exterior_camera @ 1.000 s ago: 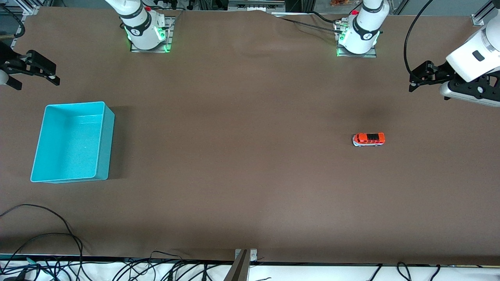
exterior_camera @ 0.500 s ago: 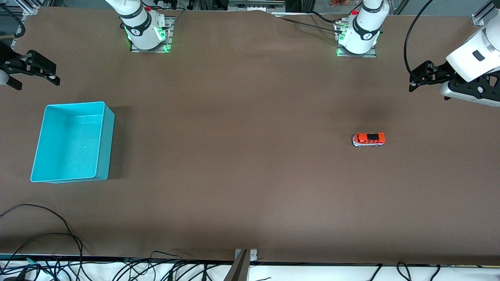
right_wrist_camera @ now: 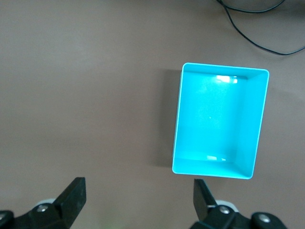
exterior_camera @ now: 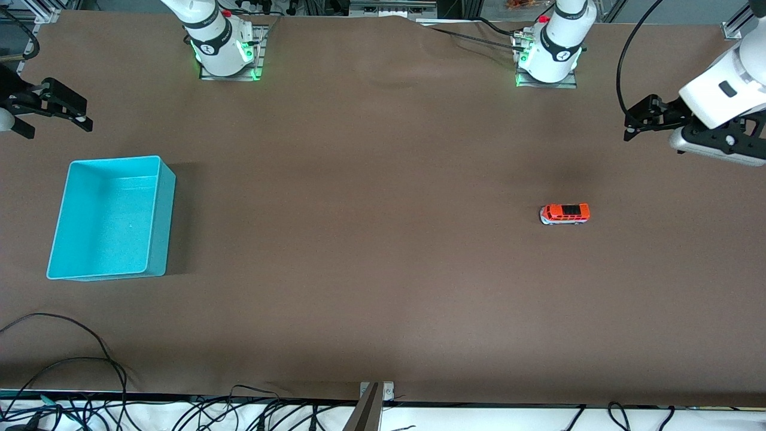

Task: Wind up bus and store in blue box

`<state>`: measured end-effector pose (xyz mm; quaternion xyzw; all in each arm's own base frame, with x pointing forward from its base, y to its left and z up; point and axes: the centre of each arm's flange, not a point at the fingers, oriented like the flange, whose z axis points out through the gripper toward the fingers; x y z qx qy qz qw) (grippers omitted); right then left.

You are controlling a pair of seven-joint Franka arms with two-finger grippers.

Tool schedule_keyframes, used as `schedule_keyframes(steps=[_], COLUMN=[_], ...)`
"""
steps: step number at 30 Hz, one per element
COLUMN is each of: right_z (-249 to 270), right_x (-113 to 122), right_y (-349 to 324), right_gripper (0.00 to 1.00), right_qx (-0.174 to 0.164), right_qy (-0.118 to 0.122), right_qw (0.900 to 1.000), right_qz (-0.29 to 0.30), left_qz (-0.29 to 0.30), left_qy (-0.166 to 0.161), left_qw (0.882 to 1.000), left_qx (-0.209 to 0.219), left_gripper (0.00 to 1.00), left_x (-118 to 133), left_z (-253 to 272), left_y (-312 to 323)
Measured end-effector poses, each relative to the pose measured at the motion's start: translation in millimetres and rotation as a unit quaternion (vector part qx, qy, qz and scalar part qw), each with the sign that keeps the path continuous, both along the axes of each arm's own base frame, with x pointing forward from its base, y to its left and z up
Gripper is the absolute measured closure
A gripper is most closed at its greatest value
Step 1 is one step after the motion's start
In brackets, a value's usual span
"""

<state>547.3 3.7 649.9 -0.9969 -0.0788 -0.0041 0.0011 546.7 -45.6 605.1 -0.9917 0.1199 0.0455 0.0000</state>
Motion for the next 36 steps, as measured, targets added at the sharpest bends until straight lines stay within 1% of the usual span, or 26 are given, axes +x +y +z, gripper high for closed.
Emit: schedule_keyframes(steps=[4, 7, 17, 24, 26, 31, 35, 36], right_z=[-1, -1, -1, -1, -1, -1, -3, -5], right_x=[0, 0, 0, 1, 1, 1, 1, 3], right_y=[0, 0, 0, 0, 0, 0, 0, 0], right_gripper=[0.00, 0.00, 0.00, 0.00, 0.00, 0.00, 0.00, 0.00], right_qx=[0.000, 0.000, 0.000, 0.000, 0.000, 0.000, 0.000, 0.000], right_qy=[0.001, 0.001, 0.001, 0.002, 0.002, 0.002, 0.003, 0.006], right_qw=[1.000, 1.000, 1.000, 1.000, 1.000, 1.000, 1.000, 1.000], right_qz=[0.000, 0.000, 0.000, 0.000, 0.000, 0.000, 0.000, 0.000], left_qz=[-0.002, -0.002, -0.004, -0.012, -0.025, -0.089, -0.139, -0.168], left_qy=[0.021, 0.028, 0.020, 0.024, 0.028, 0.047, 0.065, 0.073], left_qw=[1.000, 1.000, 1.000, 1.000, 0.999, 0.995, 0.988, 0.983], left_qx=[0.000, 0.000, -0.001, -0.002, -0.003, -0.005, -0.010, -0.014], left_gripper=[0.00, 0.00, 0.00, 0.00, 0.00, 0.00, 0.00, 0.00], left_x=[9, 14, 17, 19, 20, 29, 36, 42], left_z=[-20, -29, -22, -26, -30, -51, -71, -85], left_y=[-2, -2, -3, -3, -3, -2, 0, 4])
